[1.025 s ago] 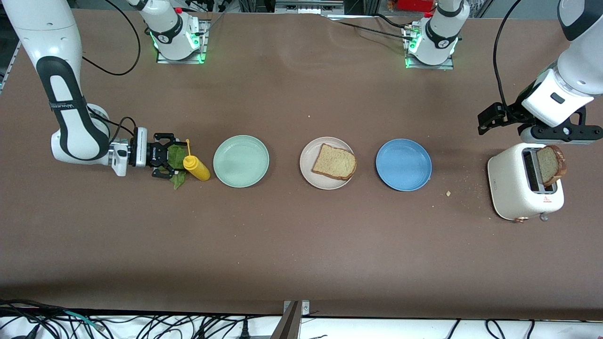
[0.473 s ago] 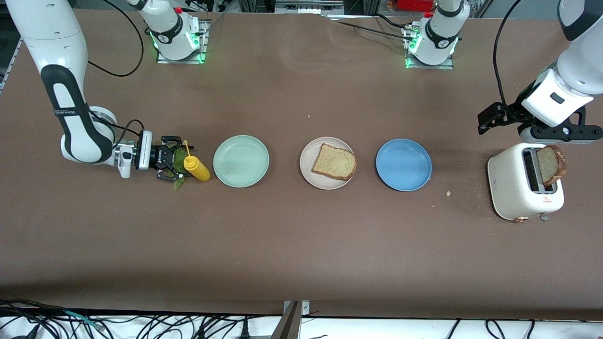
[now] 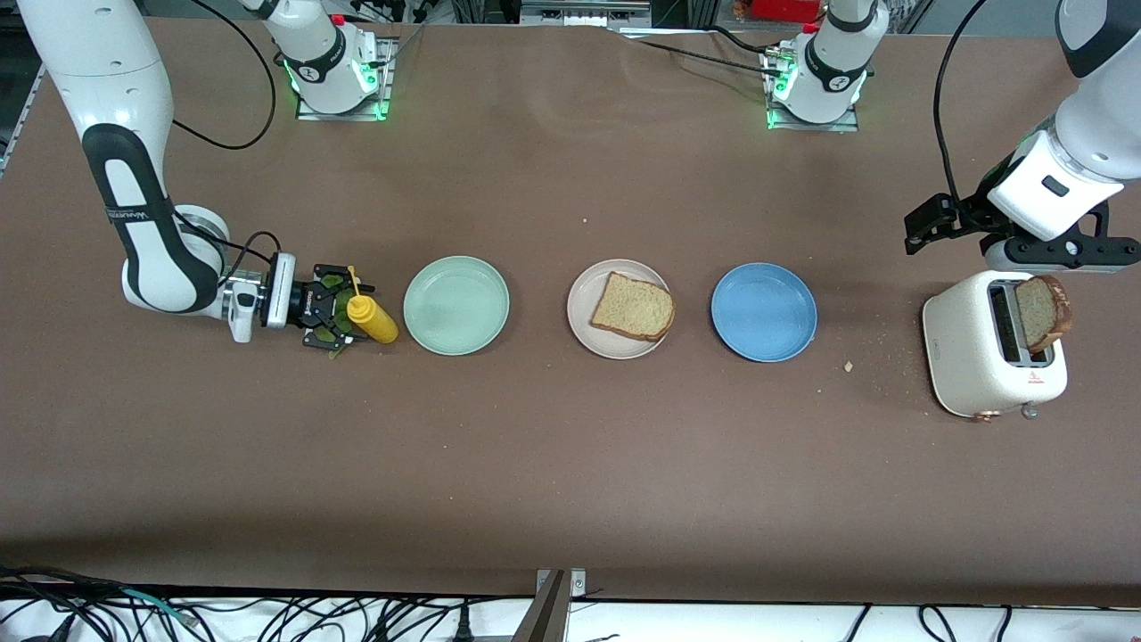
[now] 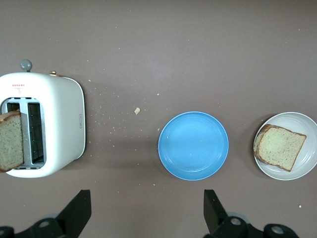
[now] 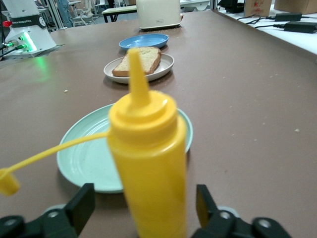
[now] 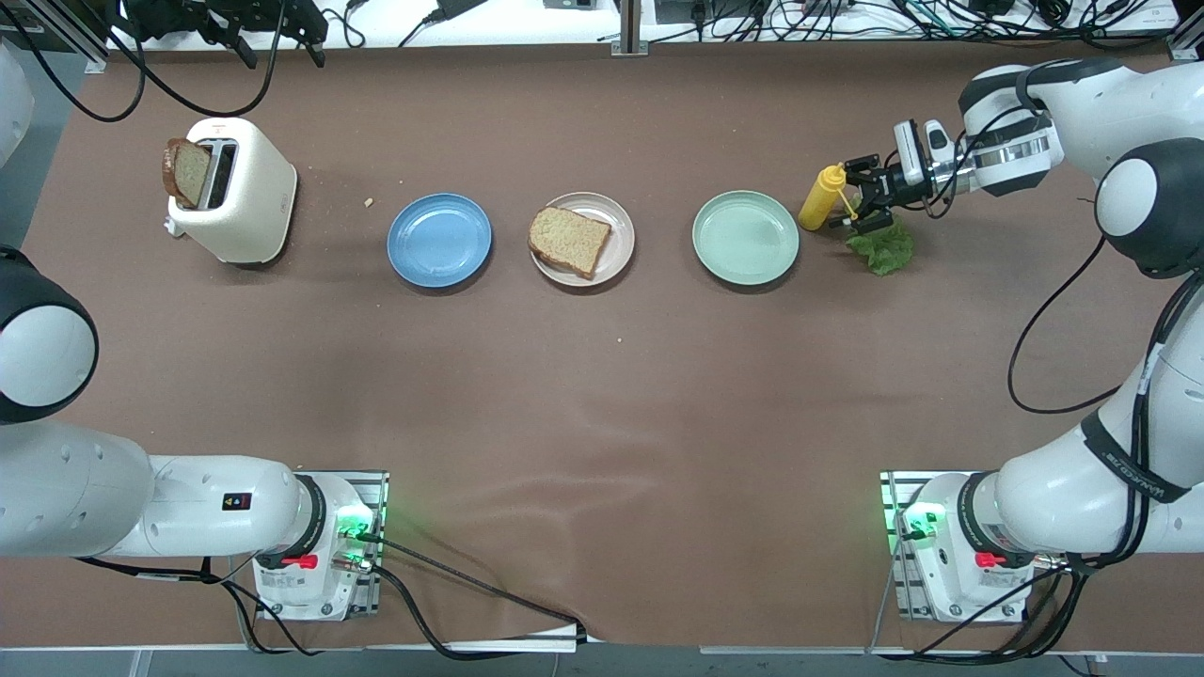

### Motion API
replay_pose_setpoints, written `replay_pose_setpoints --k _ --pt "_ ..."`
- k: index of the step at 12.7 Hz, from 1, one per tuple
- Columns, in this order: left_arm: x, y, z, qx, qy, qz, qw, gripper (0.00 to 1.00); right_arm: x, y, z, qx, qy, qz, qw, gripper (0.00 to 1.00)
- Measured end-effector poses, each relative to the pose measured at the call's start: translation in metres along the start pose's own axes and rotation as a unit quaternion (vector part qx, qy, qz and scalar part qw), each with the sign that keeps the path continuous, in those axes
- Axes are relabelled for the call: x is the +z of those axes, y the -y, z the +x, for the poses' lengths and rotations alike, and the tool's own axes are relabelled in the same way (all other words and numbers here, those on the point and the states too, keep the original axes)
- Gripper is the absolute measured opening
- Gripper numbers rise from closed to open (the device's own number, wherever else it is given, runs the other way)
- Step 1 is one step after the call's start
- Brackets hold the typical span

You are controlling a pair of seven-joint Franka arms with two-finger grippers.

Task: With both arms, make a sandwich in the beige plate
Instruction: 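Lift the mustard bottle up with the right gripper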

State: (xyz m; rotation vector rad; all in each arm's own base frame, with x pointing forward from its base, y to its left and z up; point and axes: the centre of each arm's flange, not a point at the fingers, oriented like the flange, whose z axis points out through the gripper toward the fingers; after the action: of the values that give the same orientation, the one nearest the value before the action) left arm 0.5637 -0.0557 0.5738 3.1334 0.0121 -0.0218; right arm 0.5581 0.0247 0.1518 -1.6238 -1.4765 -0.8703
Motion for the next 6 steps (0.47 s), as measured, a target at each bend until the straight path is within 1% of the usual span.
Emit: replay_pose_setpoints --k 1,3,4,5,6 --pt "0.0 0.0 0.0 0.0 0.0 0.0 1.0 1.0 0.004 -0.005 0.004 -0.001 -0.004 -0.003 1.0 0.69" --pt "0.0 0.0 0.0 0.0 0.0 0.0 1.0 1.0 0.013 -0.008 0.008 -0.002 -0.003 -0.008 1.0 0.43" --pt "0.0 0.0 0.0 0.0 0.0 0.0 1.0 1.0 0.015 -0.01 0.01 -0.003 -0.003 -0.011 1.0 0.36" --pt "0.0 0.001 0.0 0.0 0.0 0.0 1.0 1.0 0.017 -0.011 0.012 -0.005 0.0 -0.012 1.0 0.24" --pt "0.0 0.0 0.0 0.0 0.0 0.0 1.0 1.0 0.019 -0.013 0.015 -0.009 0.004 -0.014 1.0 0.15"
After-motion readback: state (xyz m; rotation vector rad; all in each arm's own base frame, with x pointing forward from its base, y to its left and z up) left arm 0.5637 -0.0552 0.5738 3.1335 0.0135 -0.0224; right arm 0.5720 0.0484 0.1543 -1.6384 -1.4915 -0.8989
